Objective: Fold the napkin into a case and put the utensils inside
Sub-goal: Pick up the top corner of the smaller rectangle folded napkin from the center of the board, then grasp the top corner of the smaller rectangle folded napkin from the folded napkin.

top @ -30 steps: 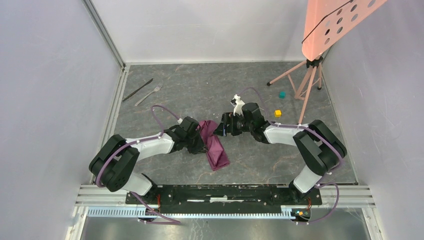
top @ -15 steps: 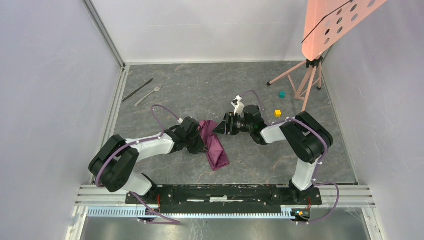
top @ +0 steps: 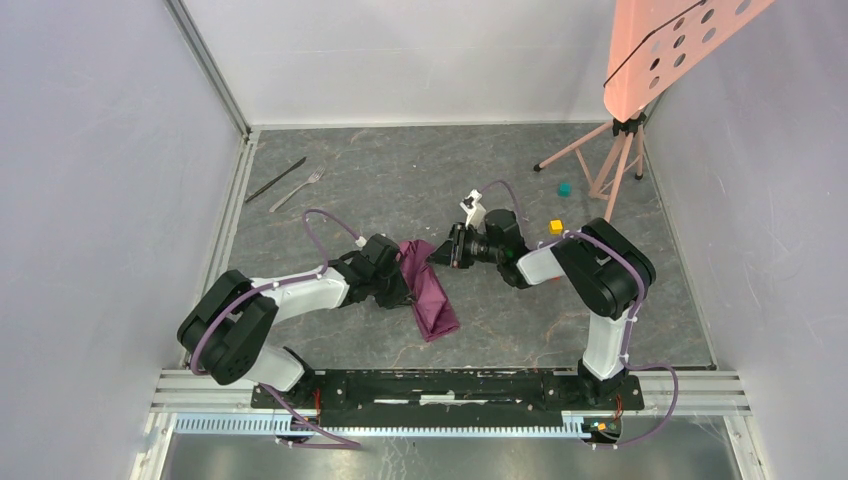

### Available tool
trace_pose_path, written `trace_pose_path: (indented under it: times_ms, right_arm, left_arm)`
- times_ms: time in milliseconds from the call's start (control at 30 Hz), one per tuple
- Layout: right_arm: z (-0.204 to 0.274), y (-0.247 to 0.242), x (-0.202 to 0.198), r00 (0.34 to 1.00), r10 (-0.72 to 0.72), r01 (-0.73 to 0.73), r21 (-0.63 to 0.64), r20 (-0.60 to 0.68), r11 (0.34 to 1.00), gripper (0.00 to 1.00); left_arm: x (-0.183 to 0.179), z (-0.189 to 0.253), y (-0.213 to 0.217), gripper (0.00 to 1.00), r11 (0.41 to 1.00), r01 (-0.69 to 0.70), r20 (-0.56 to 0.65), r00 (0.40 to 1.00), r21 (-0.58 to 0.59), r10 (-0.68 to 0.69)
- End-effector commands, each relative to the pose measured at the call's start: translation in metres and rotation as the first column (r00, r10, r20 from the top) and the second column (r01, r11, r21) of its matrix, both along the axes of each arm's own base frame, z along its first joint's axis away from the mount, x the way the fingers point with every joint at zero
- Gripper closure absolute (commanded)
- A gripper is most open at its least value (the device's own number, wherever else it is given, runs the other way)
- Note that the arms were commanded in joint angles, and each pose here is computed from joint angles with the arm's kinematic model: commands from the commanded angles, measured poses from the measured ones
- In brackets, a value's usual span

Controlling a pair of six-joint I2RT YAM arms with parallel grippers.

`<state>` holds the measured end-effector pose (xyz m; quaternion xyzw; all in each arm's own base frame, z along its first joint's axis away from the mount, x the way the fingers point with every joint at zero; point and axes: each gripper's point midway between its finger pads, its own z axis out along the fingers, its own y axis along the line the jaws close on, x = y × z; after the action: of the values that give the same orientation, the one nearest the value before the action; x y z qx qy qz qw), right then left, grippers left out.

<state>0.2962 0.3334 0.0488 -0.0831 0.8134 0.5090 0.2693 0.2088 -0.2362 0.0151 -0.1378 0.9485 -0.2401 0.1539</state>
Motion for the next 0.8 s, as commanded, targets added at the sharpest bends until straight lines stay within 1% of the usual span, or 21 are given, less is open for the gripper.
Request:
trace_pose_path:
  times_ms: [0,67,133,233,300,367,400,433,467,533,567,633,700,767]
  right_arm:
    - [0.025,0.010,0.016,0.996,0.006,-0.010,0.057,0.084,0.998,0.81]
    - [0.021,0.009,0.017,0.997,0.003,-0.006,0.038,0.080,0.999,0.94]
    - [0.018,0.009,0.018,0.997,0.004,-0.006,0.023,0.080,1.000,1.00]
    - [0.015,0.010,0.019,0.997,0.014,-0.015,0.017,0.077,1.000,1.00]
    - [0.016,0.011,0.020,0.997,0.017,-0.018,0.015,0.080,1.000,1.00]
    - [0.018,0.012,0.020,0.996,0.029,-0.030,0.014,0.084,0.999,1.00]
    - [0.019,0.013,0.020,0.996,0.033,-0.034,0.010,0.086,0.999,1.00]
    - [0.018,0.013,0.020,0.996,0.036,-0.037,0.003,0.087,0.999,1.00]
    - [0.020,0.013,0.021,0.995,0.039,-0.040,0.001,0.091,0.999,1.00]
    - [0.020,0.014,0.020,0.995,0.049,-0.049,-0.001,0.089,0.999,1.00]
    - [0.019,0.014,0.020,0.995,0.053,-0.053,0.000,0.088,0.999,1.00]
    - [0.019,0.015,0.020,0.995,0.059,-0.059,0.001,0.085,0.998,1.00]
    - [0.020,0.015,0.019,0.995,0.063,-0.063,0.001,0.083,0.998,1.00]
    - [0.020,0.015,0.019,0.994,0.064,-0.064,-0.001,0.084,0.998,1.00]
  left_arm:
    - [-0.011,-0.011,0.016,0.83,0.996,0.002,-0.032,0.999,0.092,0.001]
    - [-0.010,-0.009,0.015,0.80,0.996,0.010,-0.024,1.000,0.090,-0.008]
    - [-0.009,-0.003,0.014,0.76,0.997,0.020,-0.007,1.000,0.081,-0.019]
    - [-0.007,0.012,0.015,0.65,0.996,0.036,0.026,0.999,0.078,-0.038]
    - [-0.005,0.028,0.018,0.54,0.996,0.034,0.061,0.997,0.079,-0.039]
    - [0.002,0.048,0.026,0.41,0.996,0.009,0.113,0.993,0.092,-0.020]
    - [0.007,0.057,0.036,0.35,0.992,-0.018,0.141,0.990,0.121,0.001]
    - [0.014,0.066,0.045,0.31,0.989,-0.045,0.171,0.985,0.140,0.021]
    - [0.022,0.075,0.053,0.30,0.986,-0.063,0.195,0.980,0.157,0.031]
    - [0.039,0.087,0.064,0.30,0.978,-0.080,0.223,0.974,0.191,0.036]
    - [0.048,0.090,0.067,0.31,0.974,-0.072,0.232,0.972,0.214,0.021]
    - [0.062,0.092,0.060,0.39,0.967,-0.022,0.224,0.974,0.254,-0.036]
    - [0.075,0.088,0.052,0.49,0.954,0.023,0.200,0.976,0.299,-0.086]
    - [0.086,0.084,0.043,0.55,0.936,0.054,0.184,0.975,0.348,-0.124]
